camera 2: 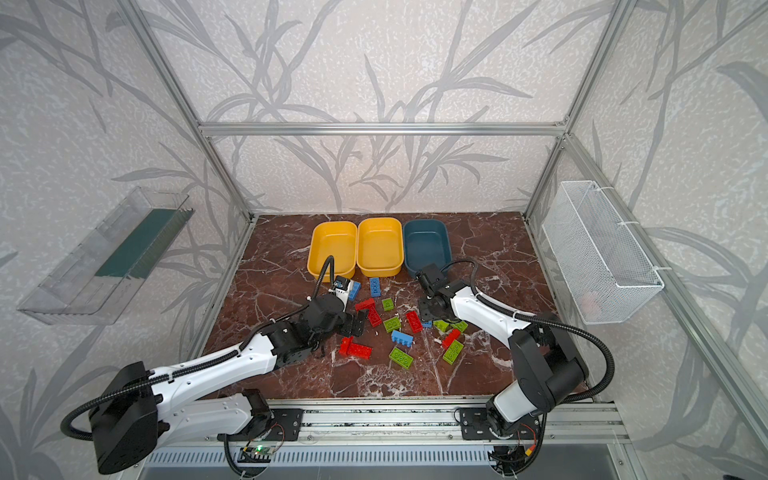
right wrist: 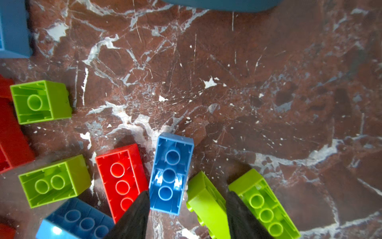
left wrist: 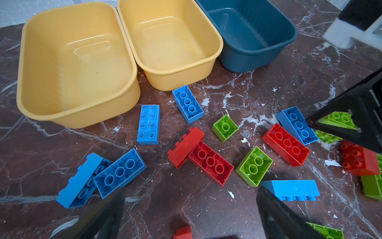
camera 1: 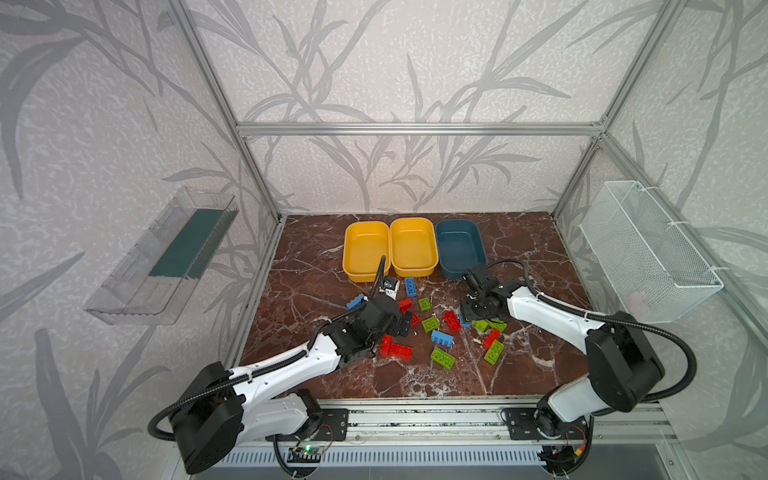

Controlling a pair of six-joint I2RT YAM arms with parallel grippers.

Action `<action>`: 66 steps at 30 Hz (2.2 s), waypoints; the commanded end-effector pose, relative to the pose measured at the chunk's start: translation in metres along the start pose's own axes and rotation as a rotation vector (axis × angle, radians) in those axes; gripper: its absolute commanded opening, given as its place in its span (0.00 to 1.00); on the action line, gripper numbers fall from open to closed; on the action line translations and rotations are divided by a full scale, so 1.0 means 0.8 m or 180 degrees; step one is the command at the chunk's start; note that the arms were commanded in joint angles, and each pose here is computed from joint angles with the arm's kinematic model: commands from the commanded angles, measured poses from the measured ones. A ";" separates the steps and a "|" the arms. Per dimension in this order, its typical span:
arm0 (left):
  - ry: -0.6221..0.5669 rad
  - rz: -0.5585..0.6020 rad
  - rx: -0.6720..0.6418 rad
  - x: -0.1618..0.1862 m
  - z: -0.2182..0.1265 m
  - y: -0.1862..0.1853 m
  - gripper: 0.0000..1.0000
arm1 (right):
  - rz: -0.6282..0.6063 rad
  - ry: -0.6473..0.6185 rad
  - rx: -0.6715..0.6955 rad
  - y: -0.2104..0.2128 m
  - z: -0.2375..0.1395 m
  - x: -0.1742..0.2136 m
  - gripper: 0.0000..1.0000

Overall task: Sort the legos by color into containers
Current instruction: 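Move both grippers forward over the scattered bricks, then lower the right gripper and close it on a lime-green brick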

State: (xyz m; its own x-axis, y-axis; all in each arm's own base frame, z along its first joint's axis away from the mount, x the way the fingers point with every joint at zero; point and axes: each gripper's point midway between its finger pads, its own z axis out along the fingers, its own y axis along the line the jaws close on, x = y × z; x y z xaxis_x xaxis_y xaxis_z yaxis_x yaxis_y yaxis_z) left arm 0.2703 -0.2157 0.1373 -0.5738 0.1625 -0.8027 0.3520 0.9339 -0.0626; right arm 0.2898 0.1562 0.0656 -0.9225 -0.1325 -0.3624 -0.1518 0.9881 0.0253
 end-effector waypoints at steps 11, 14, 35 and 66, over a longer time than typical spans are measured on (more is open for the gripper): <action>0.0032 0.0036 0.0101 -0.010 0.007 -0.015 0.99 | -0.0257 0.0355 0.0095 -0.011 0.013 0.039 0.54; 0.0019 0.0021 0.0091 -0.010 0.005 -0.013 0.99 | -0.0271 0.0405 0.0084 -0.009 0.019 0.043 0.51; -0.0021 0.0035 0.0142 -0.013 -0.005 -0.013 0.99 | -0.0189 0.0746 0.0003 -0.002 0.046 0.069 0.41; 0.0028 -0.0048 0.0141 -0.011 -0.010 -0.011 0.99 | -0.0025 0.0722 -0.0002 -0.012 0.032 0.089 0.25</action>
State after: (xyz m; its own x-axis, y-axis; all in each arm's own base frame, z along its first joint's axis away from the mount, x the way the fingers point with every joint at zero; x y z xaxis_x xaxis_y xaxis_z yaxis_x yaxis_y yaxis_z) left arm 0.2672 -0.2247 0.1439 -0.5840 0.1615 -0.7955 0.3855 0.9176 -0.0967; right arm 0.2606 0.1541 0.0277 -0.9582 -0.1593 -0.2379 -0.1765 0.9829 0.0528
